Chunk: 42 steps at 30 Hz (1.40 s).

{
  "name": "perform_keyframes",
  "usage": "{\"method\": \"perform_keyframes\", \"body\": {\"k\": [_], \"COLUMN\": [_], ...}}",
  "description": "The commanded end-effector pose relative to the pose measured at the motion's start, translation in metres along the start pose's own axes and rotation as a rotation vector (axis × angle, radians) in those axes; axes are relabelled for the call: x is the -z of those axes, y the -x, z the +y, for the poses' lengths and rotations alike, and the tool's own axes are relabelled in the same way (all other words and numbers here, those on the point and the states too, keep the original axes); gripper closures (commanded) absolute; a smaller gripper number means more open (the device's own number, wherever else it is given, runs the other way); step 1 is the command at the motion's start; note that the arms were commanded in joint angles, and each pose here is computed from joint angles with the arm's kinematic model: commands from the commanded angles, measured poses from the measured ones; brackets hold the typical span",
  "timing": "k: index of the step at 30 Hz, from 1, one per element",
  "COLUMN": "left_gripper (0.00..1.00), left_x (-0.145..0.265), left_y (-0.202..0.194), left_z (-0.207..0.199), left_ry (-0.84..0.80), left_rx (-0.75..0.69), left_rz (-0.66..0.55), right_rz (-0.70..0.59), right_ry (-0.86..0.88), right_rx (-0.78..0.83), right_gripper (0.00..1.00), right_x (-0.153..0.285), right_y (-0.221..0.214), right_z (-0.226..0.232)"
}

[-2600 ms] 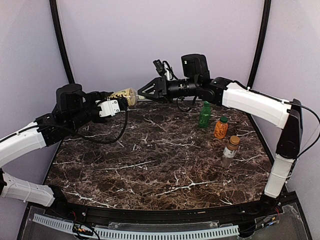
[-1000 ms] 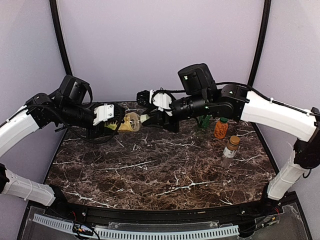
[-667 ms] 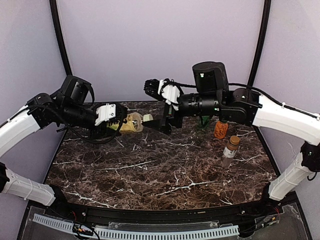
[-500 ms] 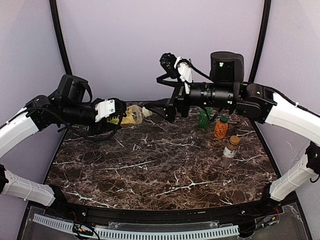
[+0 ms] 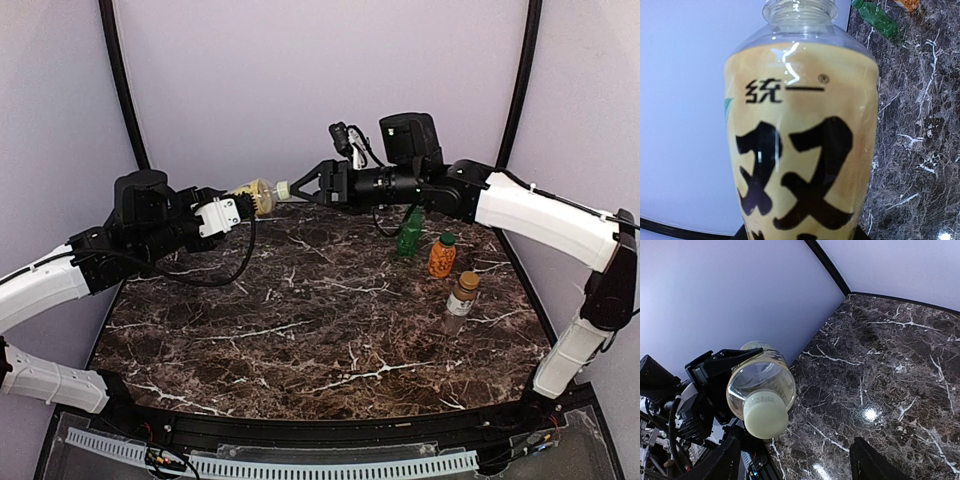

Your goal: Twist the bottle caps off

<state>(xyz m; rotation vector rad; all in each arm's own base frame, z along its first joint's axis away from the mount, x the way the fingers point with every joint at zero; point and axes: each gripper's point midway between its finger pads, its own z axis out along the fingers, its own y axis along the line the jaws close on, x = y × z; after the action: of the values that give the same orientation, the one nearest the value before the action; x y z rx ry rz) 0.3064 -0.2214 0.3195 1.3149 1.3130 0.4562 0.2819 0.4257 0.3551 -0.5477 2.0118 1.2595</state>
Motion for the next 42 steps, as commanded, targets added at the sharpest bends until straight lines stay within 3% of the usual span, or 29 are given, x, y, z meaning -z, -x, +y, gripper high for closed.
{"method": "perform_keyframes", "body": {"k": [1, 4, 13, 21, 28, 30, 37, 42], "left_gripper": [0.67, 0.67, 0.67, 0.67, 0.67, 0.67, 0.67, 0.68], "left_x": [0.008, 0.007, 0.006, 0.005, 0.004, 0.004, 0.005, 0.011], "left_y": [0.004, 0.003, 0.01, 0.011, 0.011, 0.011, 0.01, 0.016], "left_z": [0.033, 0.031, 0.03, 0.028, 0.025, 0.025, 0.024, 0.012], "left_ry": [0.167, 0.164, 0.158, 0.155, 0.146, 0.147, 0.14, 0.055], "left_rx": [-0.078, -0.09, -0.101, -0.107, -0.112, -0.113, -0.108, -0.048], "left_rz": [0.008, 0.01, -0.015, -0.018, -0.018, -0.018, -0.017, -0.052], "right_rz": [-0.038, -0.033, -0.033, -0.037, -0.051, -0.051, -0.032, 0.004], "right_ry": [0.167, 0.176, 0.187, 0.2, 0.227, 0.225, 0.245, 0.351], "right_rx": [-0.042, -0.055, -0.058, -0.056, -0.041, -0.041, -0.023, 0.185], "right_gripper": [0.35, 0.4, 0.35, 0.53, 0.54, 0.6, 0.98, 1.0], "right_x": [0.004, -0.002, -0.016, -0.024, -0.022, -0.022, -0.022, -0.011], "right_y": [0.021, 0.018, 0.024, 0.025, 0.029, 0.029, 0.024, 0.011], "right_z": [0.041, 0.039, 0.035, 0.031, 0.036, 0.036, 0.038, 0.065]}}
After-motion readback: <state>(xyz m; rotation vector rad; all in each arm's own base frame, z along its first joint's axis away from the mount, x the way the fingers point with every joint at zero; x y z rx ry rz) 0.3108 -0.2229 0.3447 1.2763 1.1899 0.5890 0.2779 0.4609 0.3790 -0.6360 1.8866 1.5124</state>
